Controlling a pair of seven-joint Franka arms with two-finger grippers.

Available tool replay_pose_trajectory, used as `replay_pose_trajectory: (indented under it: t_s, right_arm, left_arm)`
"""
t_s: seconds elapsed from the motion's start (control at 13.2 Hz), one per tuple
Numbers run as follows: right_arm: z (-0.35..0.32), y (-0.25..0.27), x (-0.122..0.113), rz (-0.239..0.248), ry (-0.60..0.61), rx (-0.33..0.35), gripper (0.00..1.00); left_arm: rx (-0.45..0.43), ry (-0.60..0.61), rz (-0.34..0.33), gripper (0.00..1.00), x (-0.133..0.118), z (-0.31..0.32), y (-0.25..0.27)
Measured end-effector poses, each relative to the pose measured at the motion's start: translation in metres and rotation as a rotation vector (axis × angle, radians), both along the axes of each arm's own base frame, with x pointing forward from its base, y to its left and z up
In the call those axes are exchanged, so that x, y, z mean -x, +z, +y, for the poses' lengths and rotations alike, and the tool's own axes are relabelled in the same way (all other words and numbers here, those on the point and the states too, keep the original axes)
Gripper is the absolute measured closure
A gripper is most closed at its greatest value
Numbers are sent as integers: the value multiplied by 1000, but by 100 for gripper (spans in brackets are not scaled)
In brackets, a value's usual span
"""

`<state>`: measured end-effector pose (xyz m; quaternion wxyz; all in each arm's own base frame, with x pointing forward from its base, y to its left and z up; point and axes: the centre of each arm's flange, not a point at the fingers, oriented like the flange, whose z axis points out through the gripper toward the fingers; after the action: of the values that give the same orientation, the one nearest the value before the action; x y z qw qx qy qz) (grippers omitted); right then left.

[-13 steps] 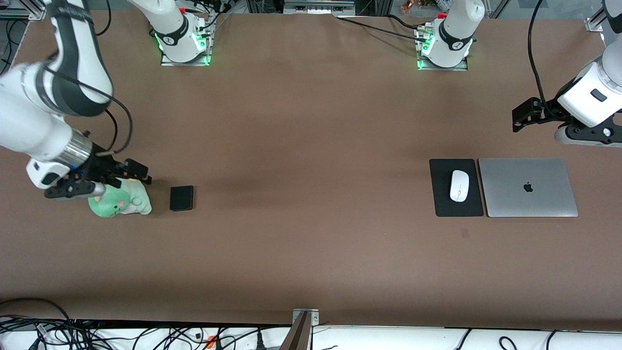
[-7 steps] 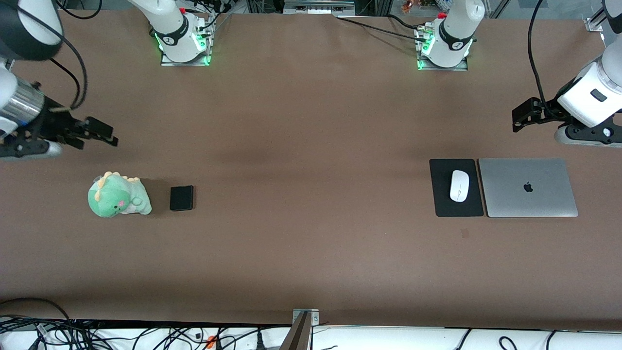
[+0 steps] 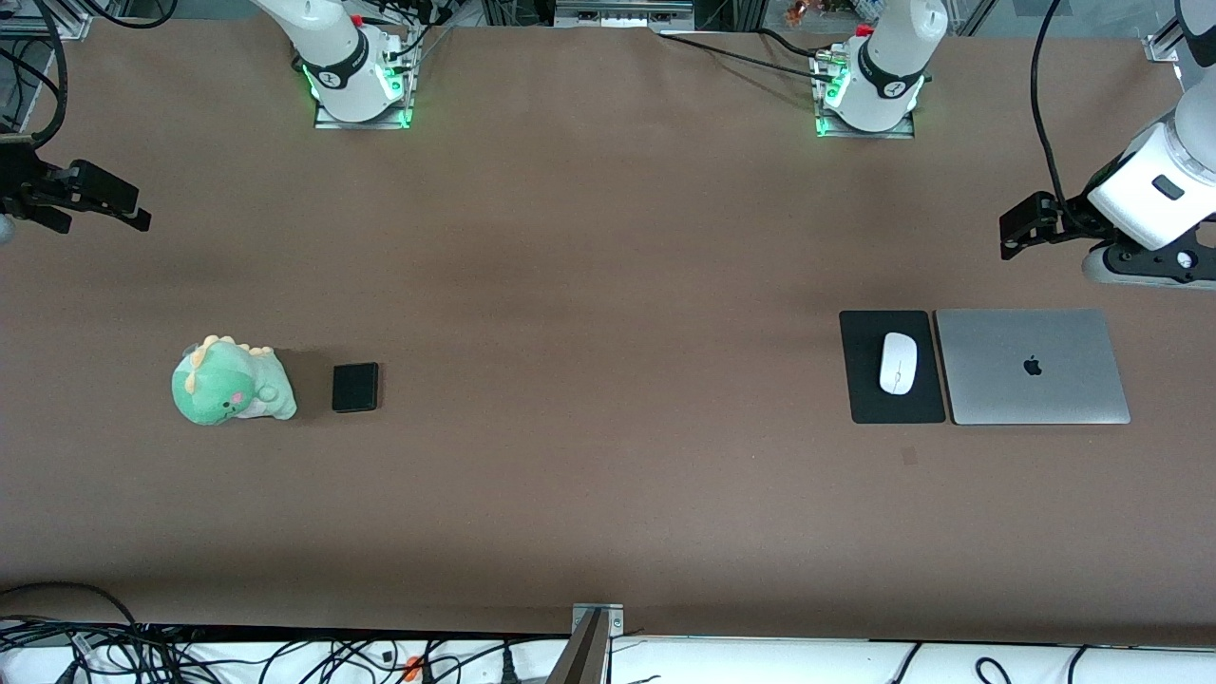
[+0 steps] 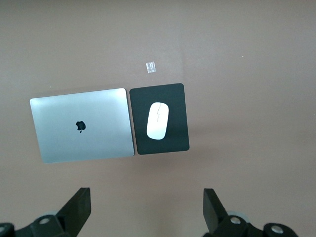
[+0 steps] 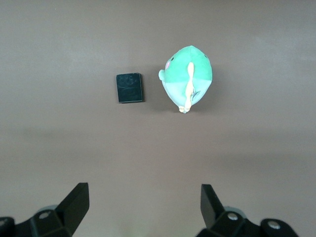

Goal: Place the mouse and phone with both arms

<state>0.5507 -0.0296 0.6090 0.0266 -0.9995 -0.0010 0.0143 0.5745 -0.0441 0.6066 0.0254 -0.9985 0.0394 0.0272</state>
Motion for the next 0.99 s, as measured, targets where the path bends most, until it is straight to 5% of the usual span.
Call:
replay_pose_trajectory:
  t_s: [0.99]
  right_arm:
    - [18,20,-35,-39,19,50,0]
  left_arm:
    - [0,-2,2,0,-1,-1,-2]
